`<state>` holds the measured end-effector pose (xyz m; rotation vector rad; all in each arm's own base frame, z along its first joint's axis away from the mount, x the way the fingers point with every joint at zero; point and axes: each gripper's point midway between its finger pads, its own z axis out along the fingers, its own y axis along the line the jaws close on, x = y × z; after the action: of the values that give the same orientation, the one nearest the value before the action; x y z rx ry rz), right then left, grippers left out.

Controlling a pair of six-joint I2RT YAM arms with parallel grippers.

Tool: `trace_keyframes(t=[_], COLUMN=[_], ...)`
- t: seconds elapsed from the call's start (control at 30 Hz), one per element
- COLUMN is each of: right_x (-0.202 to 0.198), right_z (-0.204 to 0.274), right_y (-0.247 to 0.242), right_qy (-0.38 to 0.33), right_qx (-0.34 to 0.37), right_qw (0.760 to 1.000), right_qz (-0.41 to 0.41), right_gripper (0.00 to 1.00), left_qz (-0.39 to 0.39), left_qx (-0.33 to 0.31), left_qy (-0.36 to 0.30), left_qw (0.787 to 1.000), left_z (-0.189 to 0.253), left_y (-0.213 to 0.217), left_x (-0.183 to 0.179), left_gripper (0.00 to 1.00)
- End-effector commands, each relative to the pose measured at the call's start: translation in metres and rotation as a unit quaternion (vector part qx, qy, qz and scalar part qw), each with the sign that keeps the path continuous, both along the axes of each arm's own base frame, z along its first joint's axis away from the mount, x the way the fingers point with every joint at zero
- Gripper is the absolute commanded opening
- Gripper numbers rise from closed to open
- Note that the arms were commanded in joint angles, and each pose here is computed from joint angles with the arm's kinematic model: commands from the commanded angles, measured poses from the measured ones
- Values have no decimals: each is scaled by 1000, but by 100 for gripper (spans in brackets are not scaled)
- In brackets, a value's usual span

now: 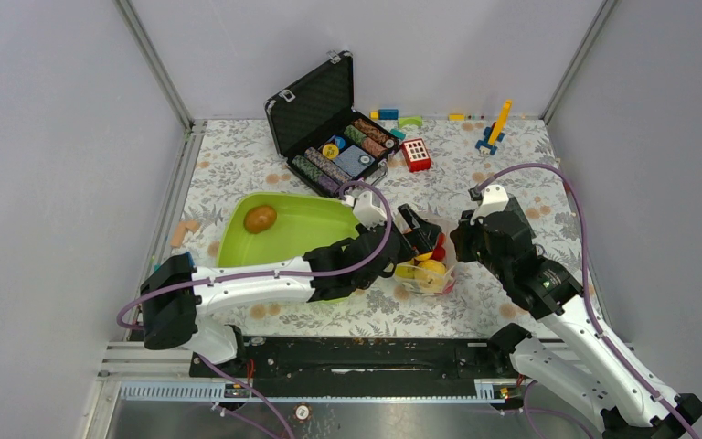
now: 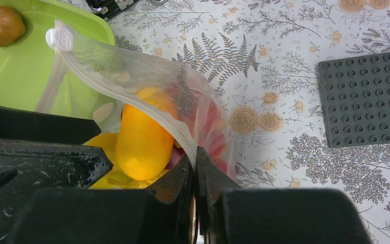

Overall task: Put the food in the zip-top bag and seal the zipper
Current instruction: Place the fake fruit in the zipper food storage bag, then pick up the fake vegetable from the bin.

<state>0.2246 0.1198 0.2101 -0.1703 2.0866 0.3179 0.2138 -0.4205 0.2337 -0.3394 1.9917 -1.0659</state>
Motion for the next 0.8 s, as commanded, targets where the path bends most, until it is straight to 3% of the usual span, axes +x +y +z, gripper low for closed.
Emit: trace_keyframes(t=[0.0, 0.47, 0.77], right_x=[3, 4, 3], right_z=[5, 4, 5], right_y=[2, 1, 0], right_qy=[-10, -9, -11], right_qx=[9, 7, 7], right_qw=[1000, 1000, 1000], right_qz=[-1, -3, -4], right_gripper=[9, 9, 9], left_qz=[-37, -63, -12], left_qx=[-40, -46, 8], left_qy=[-34, -83, -109], left_qw=[998, 993, 994], left_z=[40, 73, 78], left_y=[-8, 10, 53], left_x=[-9, -20, -11], left_gripper=[99, 99, 99])
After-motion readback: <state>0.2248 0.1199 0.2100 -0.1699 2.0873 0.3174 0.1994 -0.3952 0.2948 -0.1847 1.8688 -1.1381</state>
